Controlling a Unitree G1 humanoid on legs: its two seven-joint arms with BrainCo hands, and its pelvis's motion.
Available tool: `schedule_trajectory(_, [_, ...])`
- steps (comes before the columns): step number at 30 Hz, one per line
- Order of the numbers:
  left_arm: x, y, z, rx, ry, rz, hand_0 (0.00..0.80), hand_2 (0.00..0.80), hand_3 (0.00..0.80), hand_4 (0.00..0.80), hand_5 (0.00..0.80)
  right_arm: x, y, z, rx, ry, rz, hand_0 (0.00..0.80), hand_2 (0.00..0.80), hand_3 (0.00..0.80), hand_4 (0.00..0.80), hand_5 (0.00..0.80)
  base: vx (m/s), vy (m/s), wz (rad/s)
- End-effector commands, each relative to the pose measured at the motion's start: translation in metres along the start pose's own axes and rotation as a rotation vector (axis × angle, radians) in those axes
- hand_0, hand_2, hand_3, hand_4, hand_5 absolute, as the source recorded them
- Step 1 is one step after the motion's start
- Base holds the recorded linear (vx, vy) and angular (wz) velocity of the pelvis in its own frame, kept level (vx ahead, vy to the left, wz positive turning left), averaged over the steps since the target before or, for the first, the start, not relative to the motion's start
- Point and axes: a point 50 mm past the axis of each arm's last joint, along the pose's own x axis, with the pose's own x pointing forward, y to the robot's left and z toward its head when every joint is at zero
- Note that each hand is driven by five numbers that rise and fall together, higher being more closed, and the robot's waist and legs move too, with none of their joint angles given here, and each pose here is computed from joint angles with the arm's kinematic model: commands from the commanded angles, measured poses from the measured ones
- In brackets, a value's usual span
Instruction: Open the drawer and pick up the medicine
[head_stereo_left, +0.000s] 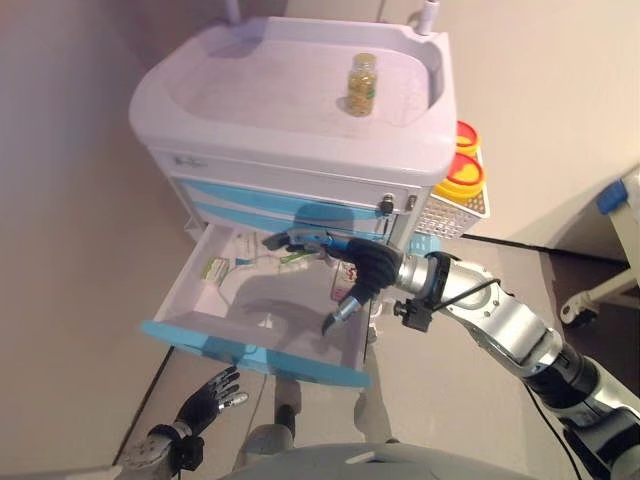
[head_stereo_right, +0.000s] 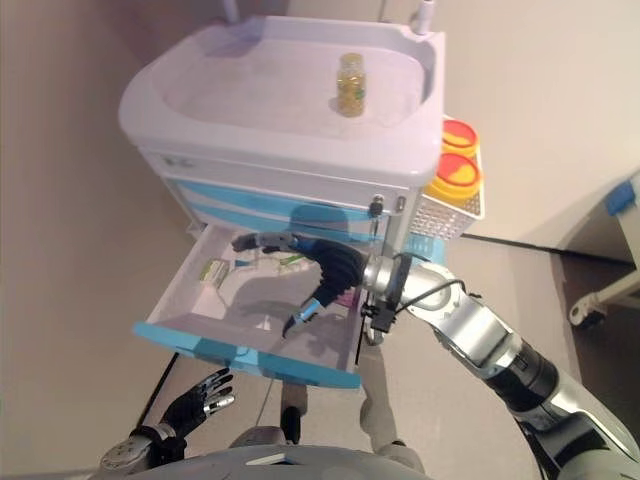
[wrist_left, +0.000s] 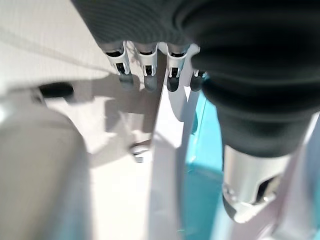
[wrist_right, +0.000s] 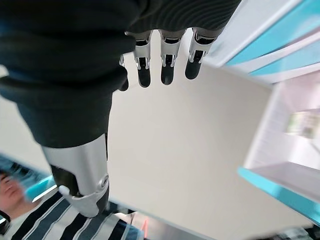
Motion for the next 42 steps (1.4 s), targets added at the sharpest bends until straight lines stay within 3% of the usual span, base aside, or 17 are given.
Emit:
schedule_trajectory(1, [0.017,0.002,0.023,0.358,0.001,-0.028,0.000,0.000,0.000,0.000,0.000,-0.001,0.007,0.011,0.046,-0.062,0.100,0.000,0.000,0.000,0.000,0.000,-0.025,0.044,-0.27])
schedule_trajectory(5, [0.029,-0.001,0.017,0.565,0.093,-0.008,0.000,0.000,0.000,0.000,0.000,-0.007,0.026,-0.005,0.266,-0.037,0.208,0.000,0.000,0.000,0.000,0.000,-0.051,0.040,-0.37])
schedule_trajectory(9, [0.042,-0.001,0.032,0.655,0.068,0.062,0.000,0.000,0.000,0.000,0.000,-0.011,0.042,-0.019,0.485,-0.019,0.252,0.000,0.000,0.000,0.000,0.000,-0.050,0.031,-0.49])
schedule_trajectory(15, [0.056,0.010,0.078,0.655,-0.071,0.189,0.000,0.000,0.000,0.000,0.000,-0.020,0.063,-0.046,0.663,0.044,0.237,0.000,0.000,0.000,0.000,0.000,-0.056,0.035,-0.36])
schedule_trajectory(21, [0.053,0.039,0.123,0.521,-0.212,0.310,0.000,0.000,0.000,0.000,0.000,-0.039,0.062,-0.059,0.687,0.092,0.237,0.000,0.000,0.000,0.000,0.000,-0.032,0.092,-0.27])
schedule_trajectory(26, [0.025,0.096,0.166,0.395,-0.298,0.475,0.000,0.000,0.000,0.000,0.000,-0.062,0.068,-0.076,0.793,0.127,0.232,0.000,0.000,0.000,0.000,0.000,-0.050,0.063,-0.27])
schedule_trajectory(33, [-0.056,0.184,0.227,0.225,-0.416,0.785,0.000,0.000,0.000,0.000,0.000,-0.088,0.094,-0.100,0.871,0.154,0.120,0.000,0.000,0.000,0.000,0.000,-0.036,0.056,-0.19])
schedule_trajectory(38, [-0.097,0.211,0.241,0.148,-0.454,0.944,0.000,0.000,0.000,0.000,0.000,-0.094,0.111,-0.110,0.899,0.172,0.039,0.000,0.000,0.000,0.000,0.000,-0.067,-0.009,-0.07])
schedule_trajectory(42, [-0.131,0.233,0.234,0.009,-0.439,1.073,0.000,0.000,0.000,0.000,0.000,-0.102,0.117,-0.132,0.919,0.301,-0.163,0.000,0.000,0.000,0.000,0.000,-0.039,-0.052,-0.11])
